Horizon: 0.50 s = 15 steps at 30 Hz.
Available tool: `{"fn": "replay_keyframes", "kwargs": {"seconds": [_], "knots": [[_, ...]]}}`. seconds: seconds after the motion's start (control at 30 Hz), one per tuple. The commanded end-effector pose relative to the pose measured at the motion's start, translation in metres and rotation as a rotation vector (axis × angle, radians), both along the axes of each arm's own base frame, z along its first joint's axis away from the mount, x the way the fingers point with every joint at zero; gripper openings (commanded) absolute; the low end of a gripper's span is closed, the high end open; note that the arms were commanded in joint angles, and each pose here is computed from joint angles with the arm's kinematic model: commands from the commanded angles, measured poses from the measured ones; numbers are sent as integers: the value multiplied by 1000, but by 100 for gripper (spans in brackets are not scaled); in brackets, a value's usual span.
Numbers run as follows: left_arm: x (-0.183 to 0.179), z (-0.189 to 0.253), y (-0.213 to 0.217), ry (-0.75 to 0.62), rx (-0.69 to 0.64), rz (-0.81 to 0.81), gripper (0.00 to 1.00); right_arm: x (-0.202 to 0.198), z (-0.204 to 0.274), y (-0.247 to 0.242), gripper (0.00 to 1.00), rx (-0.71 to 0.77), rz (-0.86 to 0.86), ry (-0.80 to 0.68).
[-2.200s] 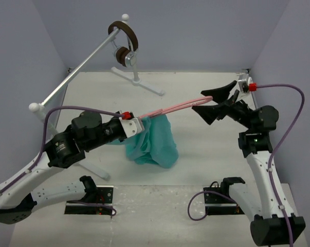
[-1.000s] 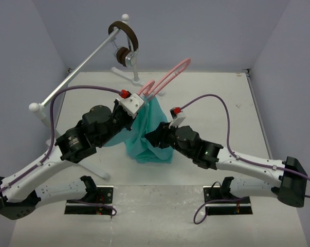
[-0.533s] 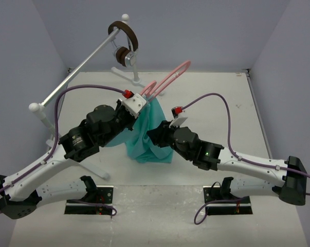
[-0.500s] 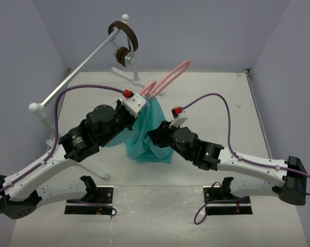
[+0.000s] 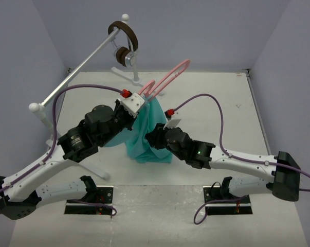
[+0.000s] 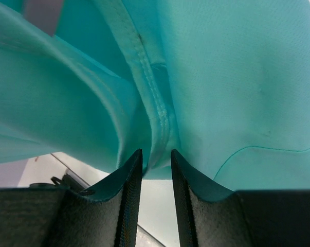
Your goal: Place the t-shirt on the hanger
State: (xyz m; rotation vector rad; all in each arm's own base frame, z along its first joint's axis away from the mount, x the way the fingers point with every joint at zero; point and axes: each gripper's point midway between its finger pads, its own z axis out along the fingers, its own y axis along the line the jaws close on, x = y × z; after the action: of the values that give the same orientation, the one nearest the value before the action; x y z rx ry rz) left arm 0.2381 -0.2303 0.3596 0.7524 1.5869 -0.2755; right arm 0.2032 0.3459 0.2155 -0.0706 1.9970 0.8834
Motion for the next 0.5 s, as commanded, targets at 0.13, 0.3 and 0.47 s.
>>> {"fn": "replay_keyframes", "kwargs": {"seconds": [0.13, 0.3, 0.47], "knots": [[-2, 31, 4, -58, -123, 4, 0, 18, -15, 7, 11, -36, -74, 21], [-5, 29, 11, -52, -120, 15, 0, 33, -13, -33, 0, -11, -161, 23], [-14, 29, 13, -41, -131, -19, 0, 67, 8, -105, 0, -27, -293, -35]]}}
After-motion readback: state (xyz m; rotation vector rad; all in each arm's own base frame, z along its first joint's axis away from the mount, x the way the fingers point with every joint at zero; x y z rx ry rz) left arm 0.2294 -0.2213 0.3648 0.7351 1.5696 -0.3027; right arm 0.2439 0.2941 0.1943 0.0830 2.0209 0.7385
